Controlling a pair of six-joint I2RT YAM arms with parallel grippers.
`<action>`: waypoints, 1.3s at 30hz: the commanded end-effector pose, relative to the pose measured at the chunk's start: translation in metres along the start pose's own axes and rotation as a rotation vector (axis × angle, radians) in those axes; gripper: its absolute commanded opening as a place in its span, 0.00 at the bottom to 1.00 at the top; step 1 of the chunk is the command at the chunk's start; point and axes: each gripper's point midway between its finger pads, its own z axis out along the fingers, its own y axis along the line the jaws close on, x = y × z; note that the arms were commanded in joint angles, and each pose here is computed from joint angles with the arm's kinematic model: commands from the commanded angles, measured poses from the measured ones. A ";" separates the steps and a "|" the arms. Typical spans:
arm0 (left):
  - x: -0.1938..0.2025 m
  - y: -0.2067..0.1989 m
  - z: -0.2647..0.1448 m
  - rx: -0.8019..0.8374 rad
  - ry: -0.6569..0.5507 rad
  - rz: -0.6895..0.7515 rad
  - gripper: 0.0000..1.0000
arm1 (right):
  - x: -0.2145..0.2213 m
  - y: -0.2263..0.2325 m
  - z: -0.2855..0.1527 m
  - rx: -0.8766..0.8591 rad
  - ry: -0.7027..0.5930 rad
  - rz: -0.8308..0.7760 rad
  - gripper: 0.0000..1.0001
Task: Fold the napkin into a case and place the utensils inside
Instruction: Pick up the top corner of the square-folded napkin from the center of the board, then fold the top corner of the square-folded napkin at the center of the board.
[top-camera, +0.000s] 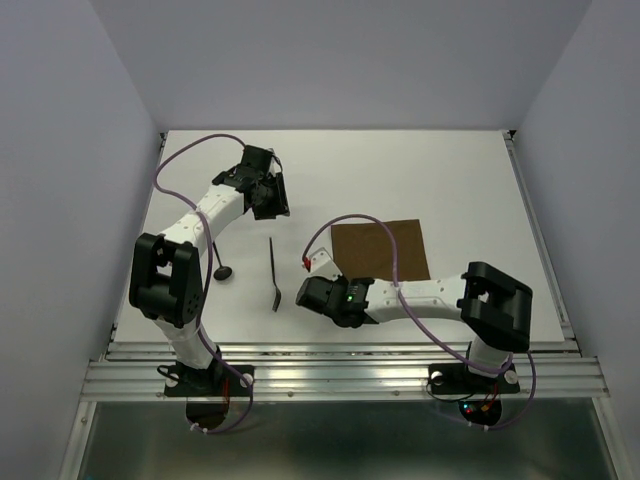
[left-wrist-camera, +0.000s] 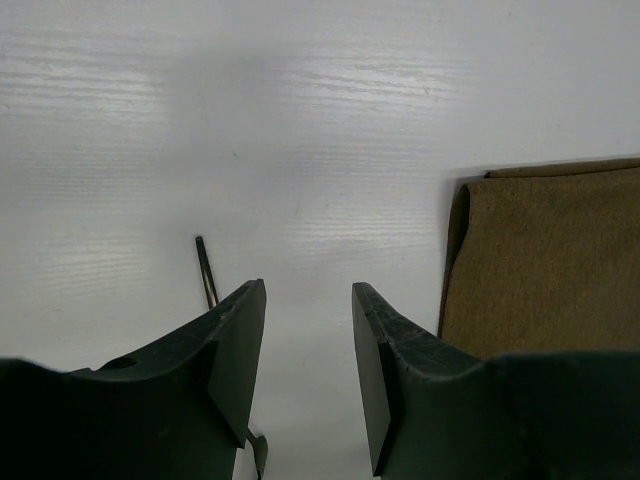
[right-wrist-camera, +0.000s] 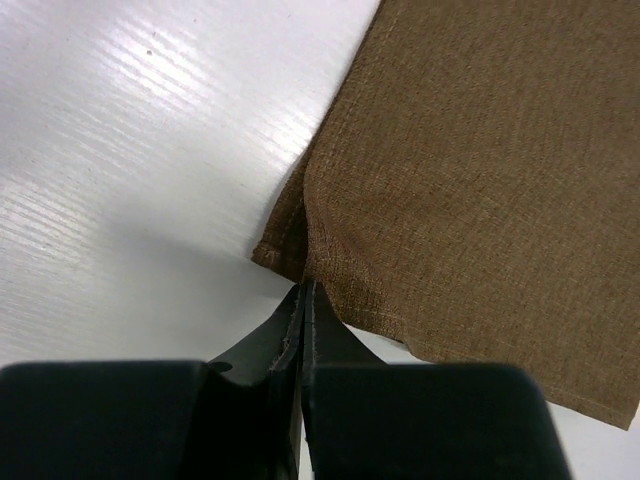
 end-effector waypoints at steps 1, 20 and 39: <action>0.000 0.000 -0.001 0.009 -0.006 0.004 0.51 | -0.034 -0.012 -0.019 0.036 -0.112 0.081 0.01; 0.010 0.002 0.000 0.022 0.008 0.002 0.51 | -0.081 -0.102 0.021 0.040 -0.179 0.445 0.01; 0.015 0.003 0.001 0.023 0.021 0.015 0.51 | -0.070 -0.202 0.073 0.183 -0.127 0.670 0.01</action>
